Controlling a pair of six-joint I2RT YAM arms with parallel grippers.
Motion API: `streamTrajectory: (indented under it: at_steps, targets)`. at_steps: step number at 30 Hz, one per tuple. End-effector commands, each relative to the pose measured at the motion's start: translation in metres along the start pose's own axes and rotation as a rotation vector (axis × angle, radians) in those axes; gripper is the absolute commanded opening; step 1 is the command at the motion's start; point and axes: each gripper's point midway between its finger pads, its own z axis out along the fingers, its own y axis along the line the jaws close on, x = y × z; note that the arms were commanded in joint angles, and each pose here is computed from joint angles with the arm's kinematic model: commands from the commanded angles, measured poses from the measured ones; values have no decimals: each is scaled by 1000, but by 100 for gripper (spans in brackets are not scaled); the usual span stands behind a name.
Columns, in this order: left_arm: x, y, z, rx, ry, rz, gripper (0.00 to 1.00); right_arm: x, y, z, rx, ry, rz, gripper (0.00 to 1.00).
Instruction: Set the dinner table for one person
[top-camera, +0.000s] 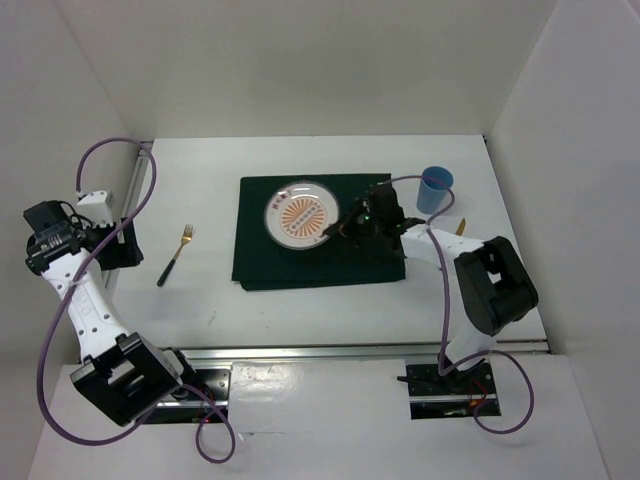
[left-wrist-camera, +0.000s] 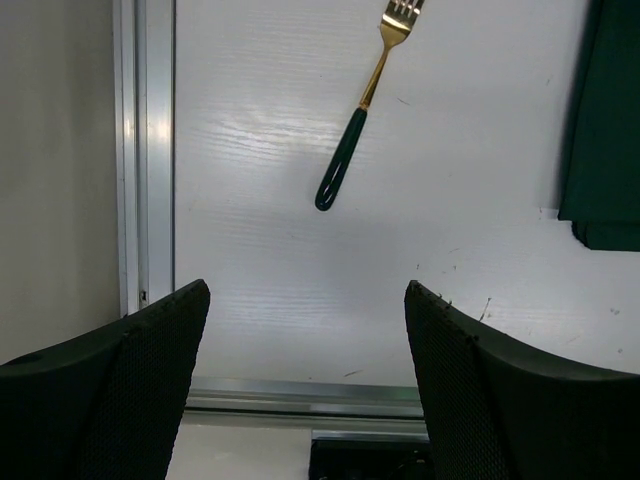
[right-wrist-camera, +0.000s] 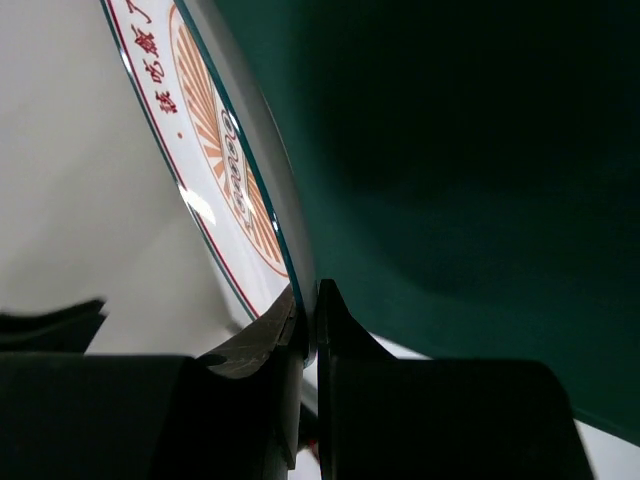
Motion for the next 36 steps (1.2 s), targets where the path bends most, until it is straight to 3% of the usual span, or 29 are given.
streamTrajectory:
  at_steps: [1,6,10,22,28,30,33,36]
  targets:
    - [3,-6,3,36,-1,-7,85,4,-11,-18,-23,9,-1,0]
    - [2,-7,3,44,-5,-7,85,18,-37,-22,6,46,22,0]
    - [5,-9,5,56,-2,-11,85,9,-66,-17,63,-7,87,0]
    - [9,-9,6,51,10,-15,85,-15,-72,-16,26,-74,87,0]
    - [6,-8,4,48,2,-2,85,-8,-89,-13,68,-32,93,0]
    - [9,-8,6,52,11,-6,85,-5,-93,-14,86,-22,93,14]
    - [10,-8,8,52,11,-6,85,-5,-102,-17,153,-20,72,47]
    - [15,-8,12,64,36,-7,85,-10,-103,-22,186,-45,48,54]
